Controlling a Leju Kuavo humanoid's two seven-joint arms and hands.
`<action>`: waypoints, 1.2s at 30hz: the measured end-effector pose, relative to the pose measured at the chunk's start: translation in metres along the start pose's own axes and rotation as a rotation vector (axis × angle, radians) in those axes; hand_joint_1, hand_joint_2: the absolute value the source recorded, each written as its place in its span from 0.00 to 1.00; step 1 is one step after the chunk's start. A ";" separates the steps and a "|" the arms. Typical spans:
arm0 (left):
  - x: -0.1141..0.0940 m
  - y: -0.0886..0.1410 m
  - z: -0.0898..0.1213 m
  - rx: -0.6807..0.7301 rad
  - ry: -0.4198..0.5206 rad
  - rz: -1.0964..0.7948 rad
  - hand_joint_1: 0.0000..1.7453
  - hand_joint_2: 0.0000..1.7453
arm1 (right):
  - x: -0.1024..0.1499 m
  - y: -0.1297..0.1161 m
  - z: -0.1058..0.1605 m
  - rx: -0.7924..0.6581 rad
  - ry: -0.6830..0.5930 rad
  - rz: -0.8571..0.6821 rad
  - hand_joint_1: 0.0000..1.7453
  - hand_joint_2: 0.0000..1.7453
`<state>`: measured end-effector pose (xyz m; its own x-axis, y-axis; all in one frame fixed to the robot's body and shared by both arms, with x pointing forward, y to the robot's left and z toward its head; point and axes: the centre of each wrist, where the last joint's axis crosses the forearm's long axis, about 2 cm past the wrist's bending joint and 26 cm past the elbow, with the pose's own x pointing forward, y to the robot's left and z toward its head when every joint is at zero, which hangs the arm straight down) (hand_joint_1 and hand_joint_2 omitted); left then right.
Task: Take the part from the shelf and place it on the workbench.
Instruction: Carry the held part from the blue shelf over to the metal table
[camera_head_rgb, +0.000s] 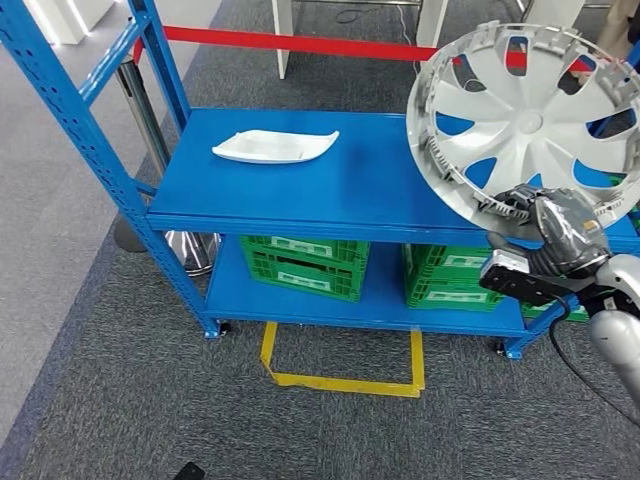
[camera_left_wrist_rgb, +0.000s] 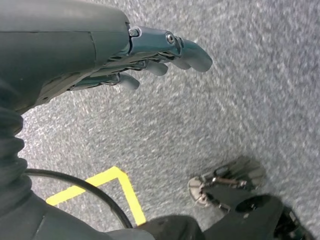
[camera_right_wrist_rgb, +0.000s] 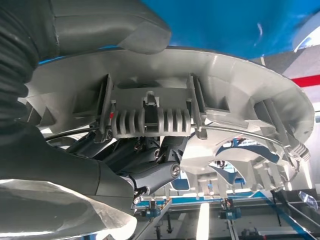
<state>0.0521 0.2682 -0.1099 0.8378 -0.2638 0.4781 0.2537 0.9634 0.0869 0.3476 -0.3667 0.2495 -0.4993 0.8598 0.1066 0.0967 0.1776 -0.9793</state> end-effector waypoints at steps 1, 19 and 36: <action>0.000 0.000 0.000 0.000 0.000 0.000 0.00 1.00 | 0.000 0.000 0.000 0.000 0.000 0.000 1.00 1.00; 0.001 0.002 -0.001 -0.002 -0.004 0.000 0.00 1.00 | 0.015 0.013 -0.005 0.050 -0.071 0.004 1.00 1.00; -0.001 0.002 0.000 0.007 -0.008 -0.007 0.00 1.00 | 0.024 0.009 -0.016 0.072 -0.120 -0.069 1.00 1.00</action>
<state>0.0521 0.2702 -0.1100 0.8323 -0.2698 0.4843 0.2557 0.9619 0.0965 0.3505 -0.3370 0.2457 -0.6026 0.7825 0.1565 -0.0006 0.1957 -0.9807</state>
